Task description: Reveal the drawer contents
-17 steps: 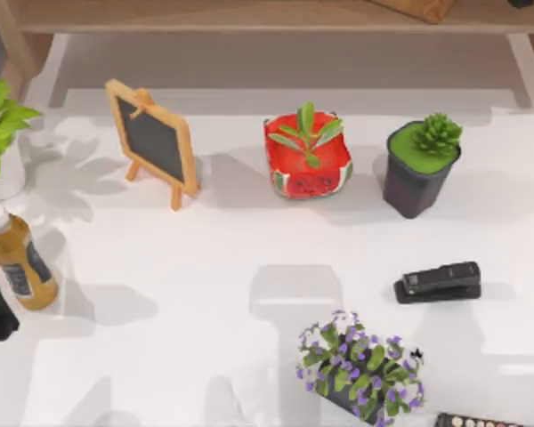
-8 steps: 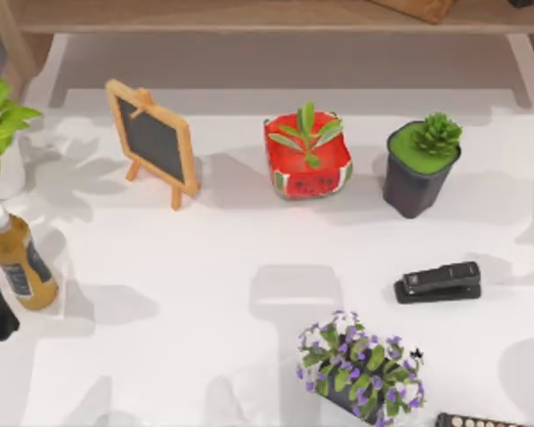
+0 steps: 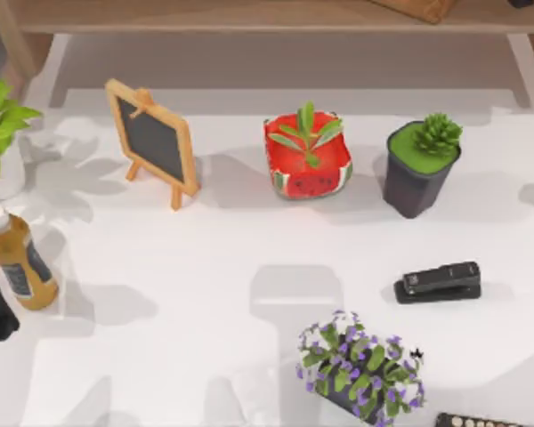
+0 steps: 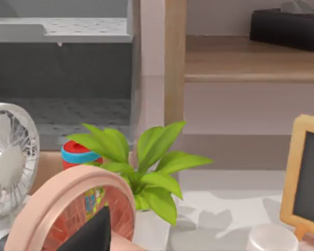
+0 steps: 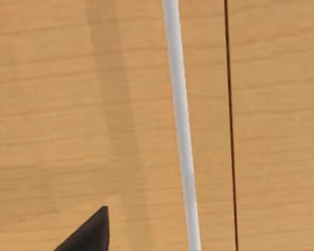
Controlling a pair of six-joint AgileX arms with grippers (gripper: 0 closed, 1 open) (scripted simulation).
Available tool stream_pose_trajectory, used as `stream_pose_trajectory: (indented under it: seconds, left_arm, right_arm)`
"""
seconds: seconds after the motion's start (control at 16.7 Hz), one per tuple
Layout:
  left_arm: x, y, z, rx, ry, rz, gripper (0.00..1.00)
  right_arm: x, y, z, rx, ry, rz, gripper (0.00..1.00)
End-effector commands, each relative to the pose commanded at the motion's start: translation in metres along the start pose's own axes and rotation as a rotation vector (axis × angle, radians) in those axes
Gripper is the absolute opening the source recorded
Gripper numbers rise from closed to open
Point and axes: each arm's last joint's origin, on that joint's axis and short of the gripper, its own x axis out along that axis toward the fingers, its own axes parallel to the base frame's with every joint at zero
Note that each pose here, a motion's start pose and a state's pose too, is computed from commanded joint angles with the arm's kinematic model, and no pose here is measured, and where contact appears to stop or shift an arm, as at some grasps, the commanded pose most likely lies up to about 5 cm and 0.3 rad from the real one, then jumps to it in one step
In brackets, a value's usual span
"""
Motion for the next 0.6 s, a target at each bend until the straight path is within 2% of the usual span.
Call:
stream_pose_trajectory:
  seconds: [0.12, 0.24, 0.6]
  left_arm:
    - [0.0, 0.0, 0.0, 0.0, 0.0, 0.0, 1.0]
    - [0.0, 0.0, 0.0, 0.0, 0.0, 0.0, 1.0]
    - [0.0, 0.0, 0.0, 0.0, 0.0, 0.0, 1.0]
  right_arm:
    - [0.01, 0.012, -0.001, -0.078, 0.0, -0.001, 1.0]
    - [0.014, 0.019, -0.001, -0.113, 0.0, -0.001, 1.0]
    - [0.014, 0.019, -0.003, -0.114, 0.004, 0.001, 1.0]
